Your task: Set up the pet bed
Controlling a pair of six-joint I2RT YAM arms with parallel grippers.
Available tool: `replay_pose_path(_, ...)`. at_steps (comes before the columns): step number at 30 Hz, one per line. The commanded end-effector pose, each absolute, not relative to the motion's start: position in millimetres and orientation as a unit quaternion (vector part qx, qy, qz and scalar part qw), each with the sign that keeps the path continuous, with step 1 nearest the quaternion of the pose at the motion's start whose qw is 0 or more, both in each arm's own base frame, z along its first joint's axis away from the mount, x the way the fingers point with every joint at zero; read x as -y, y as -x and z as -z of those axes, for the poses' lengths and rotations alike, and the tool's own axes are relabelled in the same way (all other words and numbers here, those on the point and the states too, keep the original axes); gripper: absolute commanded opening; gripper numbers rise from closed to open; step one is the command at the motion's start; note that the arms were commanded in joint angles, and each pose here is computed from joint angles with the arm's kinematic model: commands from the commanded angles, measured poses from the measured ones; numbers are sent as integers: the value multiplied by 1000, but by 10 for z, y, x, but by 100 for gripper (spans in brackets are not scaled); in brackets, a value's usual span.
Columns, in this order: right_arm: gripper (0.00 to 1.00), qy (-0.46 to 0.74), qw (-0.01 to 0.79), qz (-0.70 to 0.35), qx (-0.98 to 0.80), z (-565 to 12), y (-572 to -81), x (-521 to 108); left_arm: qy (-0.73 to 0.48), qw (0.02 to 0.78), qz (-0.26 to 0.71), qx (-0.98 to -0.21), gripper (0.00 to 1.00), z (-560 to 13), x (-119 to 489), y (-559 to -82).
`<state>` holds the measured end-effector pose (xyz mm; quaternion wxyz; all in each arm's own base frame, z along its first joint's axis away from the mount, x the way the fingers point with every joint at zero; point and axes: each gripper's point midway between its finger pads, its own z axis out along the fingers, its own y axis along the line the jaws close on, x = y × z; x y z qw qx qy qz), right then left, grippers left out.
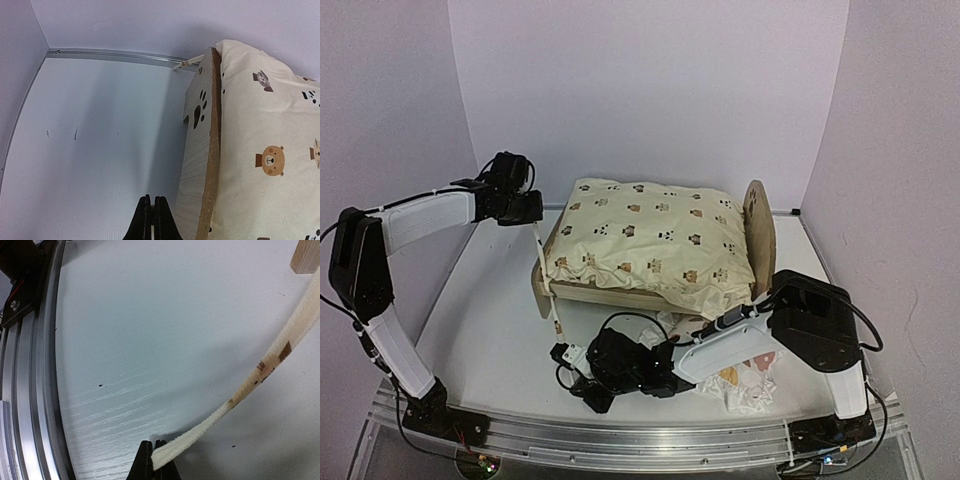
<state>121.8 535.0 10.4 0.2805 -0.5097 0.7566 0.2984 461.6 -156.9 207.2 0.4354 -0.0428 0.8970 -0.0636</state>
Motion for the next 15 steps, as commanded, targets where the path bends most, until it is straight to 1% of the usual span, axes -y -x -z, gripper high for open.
replay_pose_path(1,0,502,238,-298,-776,32,-1133,-5361,58,514,103,-850,0,-2798,1510,-4738)
replay_pose_path(5,0,466,243,-299,-797,-66,-1350,-5388,41,503,133,-853,0,-2836,1528,-4464)
replay_pose_path(10,0,456,267,-299,-795,-252,-1506,-5423,38,479,173,-860,0,-2814,1506,-4035)
replay_pose_path(15,0,440,298,-284,-798,-388,-1721,-5470,18,412,238,-879,0,-2465,1639,-3537)
